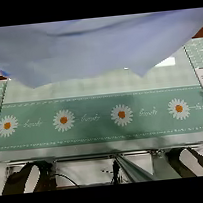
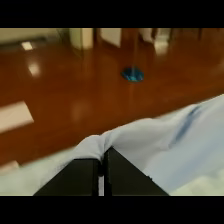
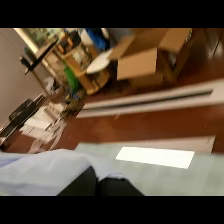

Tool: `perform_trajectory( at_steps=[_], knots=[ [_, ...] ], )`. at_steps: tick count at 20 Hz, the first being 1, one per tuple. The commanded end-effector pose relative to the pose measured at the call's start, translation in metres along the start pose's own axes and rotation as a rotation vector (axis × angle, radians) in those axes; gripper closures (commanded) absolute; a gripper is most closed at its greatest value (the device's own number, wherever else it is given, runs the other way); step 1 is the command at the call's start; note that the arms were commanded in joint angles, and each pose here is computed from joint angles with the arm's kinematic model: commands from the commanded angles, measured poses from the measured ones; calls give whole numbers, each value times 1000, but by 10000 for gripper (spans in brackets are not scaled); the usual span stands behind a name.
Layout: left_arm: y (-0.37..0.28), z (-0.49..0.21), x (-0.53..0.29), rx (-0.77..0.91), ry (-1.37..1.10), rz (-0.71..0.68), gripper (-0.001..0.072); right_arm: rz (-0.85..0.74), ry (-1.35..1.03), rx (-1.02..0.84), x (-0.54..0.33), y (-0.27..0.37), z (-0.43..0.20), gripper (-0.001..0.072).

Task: Fold the shirts.

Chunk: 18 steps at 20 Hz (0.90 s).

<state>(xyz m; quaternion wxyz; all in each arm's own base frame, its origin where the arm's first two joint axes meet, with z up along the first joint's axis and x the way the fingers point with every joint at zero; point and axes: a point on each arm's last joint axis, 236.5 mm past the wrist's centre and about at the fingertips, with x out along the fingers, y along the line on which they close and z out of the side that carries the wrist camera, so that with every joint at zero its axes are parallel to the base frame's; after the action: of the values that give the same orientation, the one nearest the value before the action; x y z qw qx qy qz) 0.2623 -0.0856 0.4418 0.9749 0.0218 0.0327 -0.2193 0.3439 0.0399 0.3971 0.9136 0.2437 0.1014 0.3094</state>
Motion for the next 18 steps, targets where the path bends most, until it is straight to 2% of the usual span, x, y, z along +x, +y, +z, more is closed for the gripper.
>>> perform_trajectory(
  at_steps=[1,4,7,13,16,18],
  knots=[
    [-45,82,-73,173,-180,90,679,-104,-230,-259,-48,118,60,687],
    [-61,72,-97,144,-101,125,680,-380,-237,-440,-91,147,56,687],
    [-72,57,-127,122,-35,196,680,-619,-192,-540,-135,157,35,688],
    [-85,28,-180,168,54,340,682,-679,-33,-484,-154,166,-25,688],
    [-77,4,-178,126,158,341,682,-675,71,-435,-156,158,-50,688],
    [-60,-15,-160,72,240,319,682,-695,204,-372,-163,132,-66,688]
  ],
)
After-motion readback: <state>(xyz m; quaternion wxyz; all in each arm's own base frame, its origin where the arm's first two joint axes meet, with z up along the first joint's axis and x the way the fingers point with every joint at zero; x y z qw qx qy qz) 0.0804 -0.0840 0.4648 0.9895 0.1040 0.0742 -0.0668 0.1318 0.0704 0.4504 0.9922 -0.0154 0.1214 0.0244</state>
